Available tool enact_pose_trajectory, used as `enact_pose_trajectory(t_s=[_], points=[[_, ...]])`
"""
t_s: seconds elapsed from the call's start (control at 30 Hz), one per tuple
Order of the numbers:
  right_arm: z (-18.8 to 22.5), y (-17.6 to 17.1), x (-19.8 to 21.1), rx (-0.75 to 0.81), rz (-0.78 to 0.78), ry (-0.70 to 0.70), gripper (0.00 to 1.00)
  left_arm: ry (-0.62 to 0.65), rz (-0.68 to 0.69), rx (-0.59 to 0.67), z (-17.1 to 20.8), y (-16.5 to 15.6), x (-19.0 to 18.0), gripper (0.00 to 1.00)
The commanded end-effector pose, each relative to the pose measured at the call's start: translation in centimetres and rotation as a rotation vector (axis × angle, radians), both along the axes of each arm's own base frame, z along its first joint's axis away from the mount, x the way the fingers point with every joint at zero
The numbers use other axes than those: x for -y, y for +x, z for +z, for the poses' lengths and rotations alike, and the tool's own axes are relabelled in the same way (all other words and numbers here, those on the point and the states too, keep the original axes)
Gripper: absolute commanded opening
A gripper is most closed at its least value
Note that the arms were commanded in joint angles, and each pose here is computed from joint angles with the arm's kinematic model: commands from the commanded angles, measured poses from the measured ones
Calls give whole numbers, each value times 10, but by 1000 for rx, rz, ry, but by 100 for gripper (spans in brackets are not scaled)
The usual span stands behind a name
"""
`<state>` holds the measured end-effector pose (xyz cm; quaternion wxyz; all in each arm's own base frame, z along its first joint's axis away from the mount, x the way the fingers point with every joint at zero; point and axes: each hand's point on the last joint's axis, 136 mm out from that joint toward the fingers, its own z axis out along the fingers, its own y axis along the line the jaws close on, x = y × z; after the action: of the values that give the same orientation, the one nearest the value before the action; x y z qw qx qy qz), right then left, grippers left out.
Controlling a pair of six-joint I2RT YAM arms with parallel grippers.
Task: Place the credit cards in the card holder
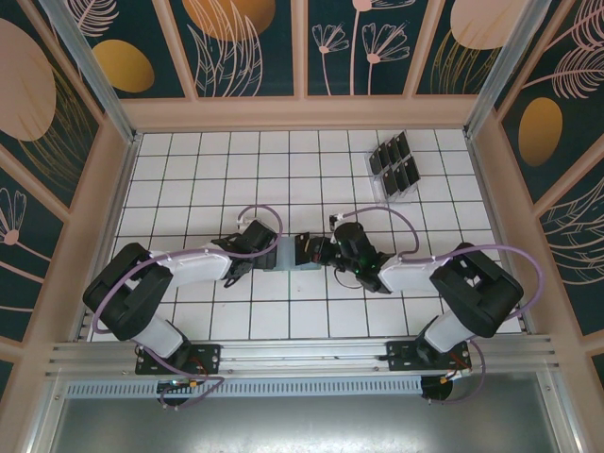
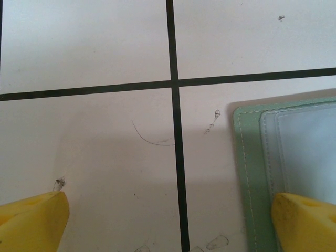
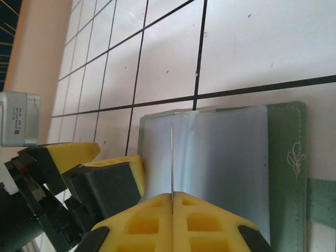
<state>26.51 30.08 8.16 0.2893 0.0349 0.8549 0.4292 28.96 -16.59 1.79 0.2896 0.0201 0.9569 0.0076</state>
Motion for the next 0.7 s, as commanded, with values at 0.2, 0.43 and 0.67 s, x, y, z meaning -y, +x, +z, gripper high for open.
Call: enact_pose_trajectory(t_s=[0.2, 0.43, 0.67], points=[[17, 8, -8, 52, -22, 133, 0, 77, 10, -72, -21, -17, -18, 99], [8, 9, -9, 40, -30, 153, 0, 78, 10, -73, -21, -17, -18, 99], [-2, 8, -9, 20, -34, 162, 0, 75, 7, -72, -21, -17, -17, 99]])
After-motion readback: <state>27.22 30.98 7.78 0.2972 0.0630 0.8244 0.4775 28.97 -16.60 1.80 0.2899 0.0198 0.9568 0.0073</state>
